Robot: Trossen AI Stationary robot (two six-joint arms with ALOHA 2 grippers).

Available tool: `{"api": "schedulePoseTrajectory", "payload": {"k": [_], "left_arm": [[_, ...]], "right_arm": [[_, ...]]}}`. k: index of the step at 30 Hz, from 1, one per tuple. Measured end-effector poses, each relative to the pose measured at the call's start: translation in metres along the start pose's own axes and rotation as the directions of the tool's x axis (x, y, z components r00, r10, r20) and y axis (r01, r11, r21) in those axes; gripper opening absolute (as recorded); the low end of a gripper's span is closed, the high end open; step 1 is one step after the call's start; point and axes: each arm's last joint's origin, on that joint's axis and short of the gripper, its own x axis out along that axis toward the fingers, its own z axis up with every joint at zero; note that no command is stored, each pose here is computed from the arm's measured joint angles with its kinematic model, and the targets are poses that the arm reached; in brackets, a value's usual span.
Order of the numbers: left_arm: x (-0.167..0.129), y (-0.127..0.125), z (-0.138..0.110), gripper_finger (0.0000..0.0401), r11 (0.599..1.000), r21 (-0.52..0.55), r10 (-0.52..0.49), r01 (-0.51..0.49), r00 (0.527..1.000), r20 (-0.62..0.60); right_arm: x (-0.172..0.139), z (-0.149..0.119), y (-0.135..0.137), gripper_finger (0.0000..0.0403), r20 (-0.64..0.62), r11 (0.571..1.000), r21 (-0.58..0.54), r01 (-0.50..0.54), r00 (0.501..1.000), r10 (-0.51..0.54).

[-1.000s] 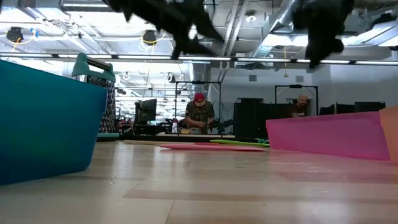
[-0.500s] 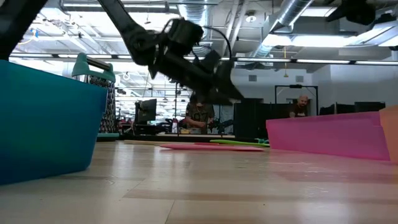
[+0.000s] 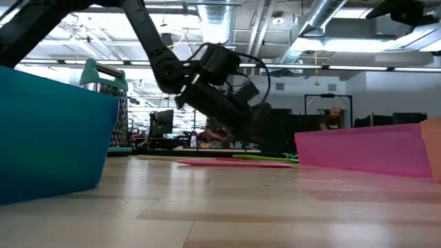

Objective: Pick & Place Kitchen Items
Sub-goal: Put the green spatula into the orange bin

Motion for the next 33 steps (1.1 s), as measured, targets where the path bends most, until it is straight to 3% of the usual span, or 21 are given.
{"api": "schedulePoseTrajectory", "payload": {"k": [7,14,19,28,33], "left_arm": [[0.017,0.005,-0.010,0.0281,0.997,0.012,0.077,-0.076,0.995,-0.056],[0.023,0.008,-0.026,0.0263,0.997,0.009,0.071,-0.071,0.992,-0.106],[0.022,0.007,-0.029,0.0203,0.996,0.025,0.089,-0.086,0.984,-0.152],[0.023,0.016,-0.031,0.0036,0.988,-0.069,0.122,-0.135,0.978,-0.167],[0.022,0.018,-0.029,0.0020,0.980,-0.138,0.120,-0.143,0.979,-0.164]], "right_arm": [[-0.001,0.000,0.000,0.0181,0.000,1.000,0.015,-0.004,1.000,0.004],[-0.001,0.000,0.000,0.0180,0.000,1.000,0.015,-0.005,1.000,0.005],[0.000,0.000,0.000,0.0177,0.000,1.000,0.015,-0.005,1.000,0.005],[0.000,0.000,0.000,0.0165,0.000,0.999,0.033,-0.005,1.000,0.005],[0.000,0.000,0.000,0.0160,0.000,0.999,0.033,-0.005,1.000,0.005]]}}
